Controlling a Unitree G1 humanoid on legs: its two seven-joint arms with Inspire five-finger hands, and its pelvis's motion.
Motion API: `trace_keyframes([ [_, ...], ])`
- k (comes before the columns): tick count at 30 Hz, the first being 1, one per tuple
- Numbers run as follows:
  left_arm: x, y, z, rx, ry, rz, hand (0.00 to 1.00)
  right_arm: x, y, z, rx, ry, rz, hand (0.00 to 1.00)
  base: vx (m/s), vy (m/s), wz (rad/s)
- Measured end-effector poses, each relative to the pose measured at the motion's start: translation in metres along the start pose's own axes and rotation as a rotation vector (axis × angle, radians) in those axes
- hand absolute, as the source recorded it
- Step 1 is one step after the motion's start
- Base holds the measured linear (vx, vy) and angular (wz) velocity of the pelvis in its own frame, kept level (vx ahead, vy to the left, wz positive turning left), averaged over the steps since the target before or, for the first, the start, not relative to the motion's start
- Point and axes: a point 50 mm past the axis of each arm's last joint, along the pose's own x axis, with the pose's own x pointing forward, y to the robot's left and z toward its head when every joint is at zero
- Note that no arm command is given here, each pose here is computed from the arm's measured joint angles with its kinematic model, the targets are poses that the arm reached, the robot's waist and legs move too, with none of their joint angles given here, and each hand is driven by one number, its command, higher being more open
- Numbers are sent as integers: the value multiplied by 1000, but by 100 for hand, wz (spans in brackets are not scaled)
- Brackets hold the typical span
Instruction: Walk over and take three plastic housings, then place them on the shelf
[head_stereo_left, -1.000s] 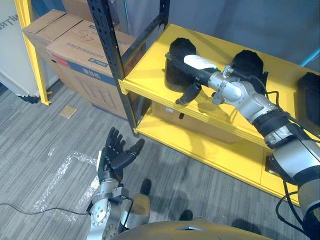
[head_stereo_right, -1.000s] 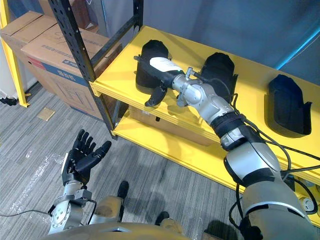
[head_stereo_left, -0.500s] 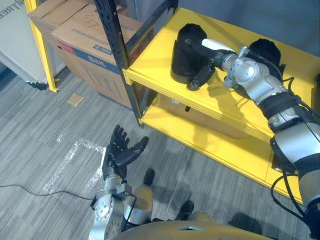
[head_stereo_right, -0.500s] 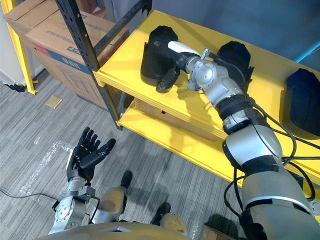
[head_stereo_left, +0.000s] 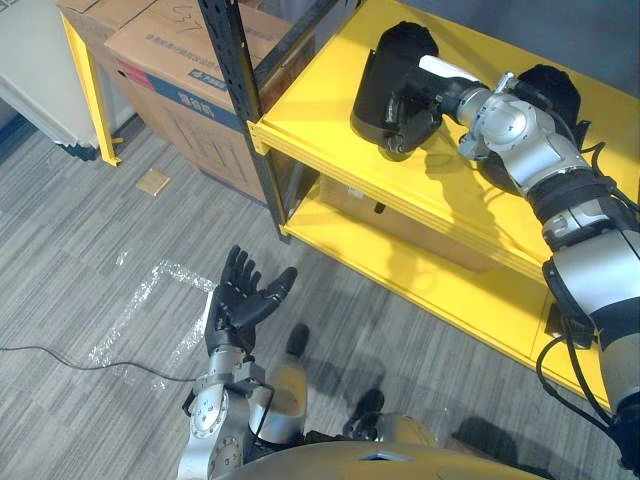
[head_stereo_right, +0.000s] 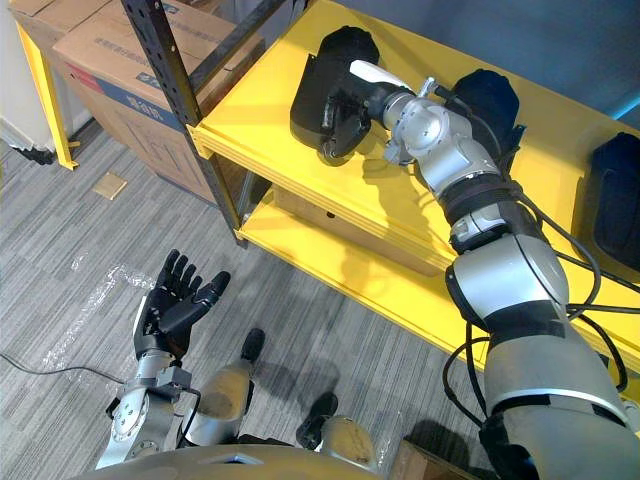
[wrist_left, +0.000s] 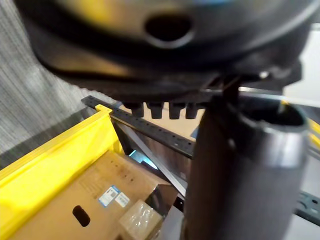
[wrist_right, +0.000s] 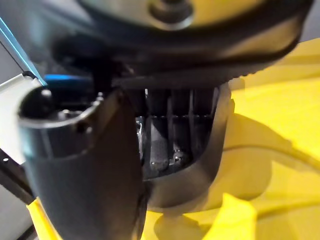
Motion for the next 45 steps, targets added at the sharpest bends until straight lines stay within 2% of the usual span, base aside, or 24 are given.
trace_keyframes([
  [18, -1, -3, -2, 0, 13, -1, 100, 3, 6, 18, -125, -118, 39, 0, -6, -11, -1],
  [27, -1, -1, -2, 7, 13, 12, 100, 4, 6, 17, -133, -117, -12, 0, -6, -7, -1],
  [30, 0, -1, 1, 6, 3, 12, 100, 4, 4, 17, -125, -119, -74, 0, -10, -9, 1],
  [31, 0, -2, 3, 3, -2, 9, 100, 4, 3, 18, -121, -126, -109, 100, 0, 0, 0],
  [38, 0, -5, 5, -11, -12, -12, 100, 7, 0, 38, -55, -233, -263, 100, -14, -44, 2],
  [45, 0, -7, 3, -39, -2, -25, 100, 4, -13, 55, 33, -318, -346, 100, 10, -25, 1],
])
